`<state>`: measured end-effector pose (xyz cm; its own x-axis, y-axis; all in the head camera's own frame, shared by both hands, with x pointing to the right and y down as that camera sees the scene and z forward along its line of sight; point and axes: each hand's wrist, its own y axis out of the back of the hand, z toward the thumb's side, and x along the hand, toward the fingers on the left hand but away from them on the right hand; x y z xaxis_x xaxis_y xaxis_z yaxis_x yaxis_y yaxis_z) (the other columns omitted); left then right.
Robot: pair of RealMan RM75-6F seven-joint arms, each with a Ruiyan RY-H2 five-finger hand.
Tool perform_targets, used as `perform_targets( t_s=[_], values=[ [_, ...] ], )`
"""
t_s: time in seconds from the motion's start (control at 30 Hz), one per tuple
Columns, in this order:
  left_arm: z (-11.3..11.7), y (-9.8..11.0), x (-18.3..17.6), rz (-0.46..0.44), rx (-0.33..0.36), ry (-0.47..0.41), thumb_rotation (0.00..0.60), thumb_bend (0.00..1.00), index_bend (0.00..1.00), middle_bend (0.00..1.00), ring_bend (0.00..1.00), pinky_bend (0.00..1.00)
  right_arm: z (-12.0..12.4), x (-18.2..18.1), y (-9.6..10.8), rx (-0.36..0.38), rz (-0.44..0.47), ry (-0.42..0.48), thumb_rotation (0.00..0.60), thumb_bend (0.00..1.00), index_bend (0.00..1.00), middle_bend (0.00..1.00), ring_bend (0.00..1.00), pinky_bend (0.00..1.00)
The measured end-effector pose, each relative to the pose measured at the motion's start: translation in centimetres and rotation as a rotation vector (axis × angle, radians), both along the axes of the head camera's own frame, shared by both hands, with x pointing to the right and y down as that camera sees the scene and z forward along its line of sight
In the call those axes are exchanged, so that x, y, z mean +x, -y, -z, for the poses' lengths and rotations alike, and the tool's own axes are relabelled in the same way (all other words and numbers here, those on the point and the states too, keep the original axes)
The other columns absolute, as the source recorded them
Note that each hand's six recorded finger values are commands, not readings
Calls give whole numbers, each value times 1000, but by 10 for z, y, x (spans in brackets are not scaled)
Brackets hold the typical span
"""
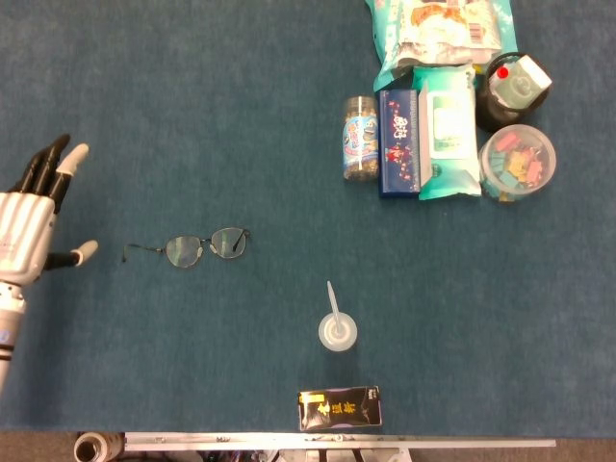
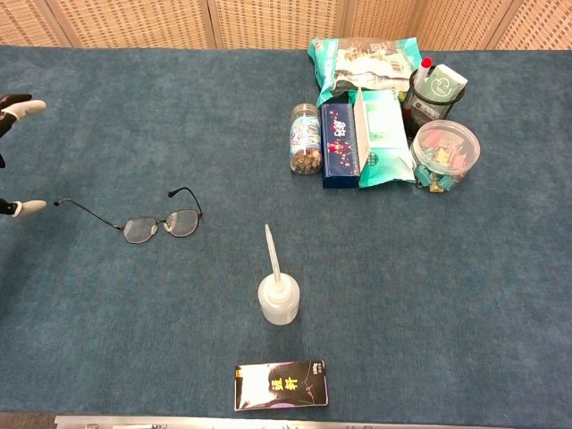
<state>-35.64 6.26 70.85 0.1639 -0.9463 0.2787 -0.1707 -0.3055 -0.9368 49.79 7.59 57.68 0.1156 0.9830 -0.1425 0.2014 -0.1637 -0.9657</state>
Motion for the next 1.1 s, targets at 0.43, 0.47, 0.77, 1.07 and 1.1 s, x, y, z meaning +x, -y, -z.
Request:
perform_targets(
  t_s=[0.43, 0.47, 0.77, 1.07, 1.1],
  values=[
    [7, 8, 26, -38, 39, -12, 600, 17, 60, 0, 86, 430, 2, 1, 0, 4, -2, 4, 600, 519, 561, 447, 318, 296],
    [7, 7, 29, -40, 40, -17, 600, 17, 60, 0, 86, 430, 2, 1, 0, 4, -1, 4, 600, 520, 561, 447, 318, 296],
    [6, 4, 49, -61, 37, -65, 600, 64, 59, 0, 86, 430, 4, 3, -1, 10, -5, 9, 600, 520, 561, 447, 318, 296],
    [2, 2, 61, -68, 33, -95, 600, 116, 60, 0, 86, 430, 5, 4, -1, 14, -8, 14, 600, 520, 561, 447, 318, 296],
    [2, 2, 62, -68, 34, -98, 600, 116, 60, 0, 86, 430, 6, 5, -1, 14, -8, 14, 600, 519, 561, 447, 318, 296]
  ],
)
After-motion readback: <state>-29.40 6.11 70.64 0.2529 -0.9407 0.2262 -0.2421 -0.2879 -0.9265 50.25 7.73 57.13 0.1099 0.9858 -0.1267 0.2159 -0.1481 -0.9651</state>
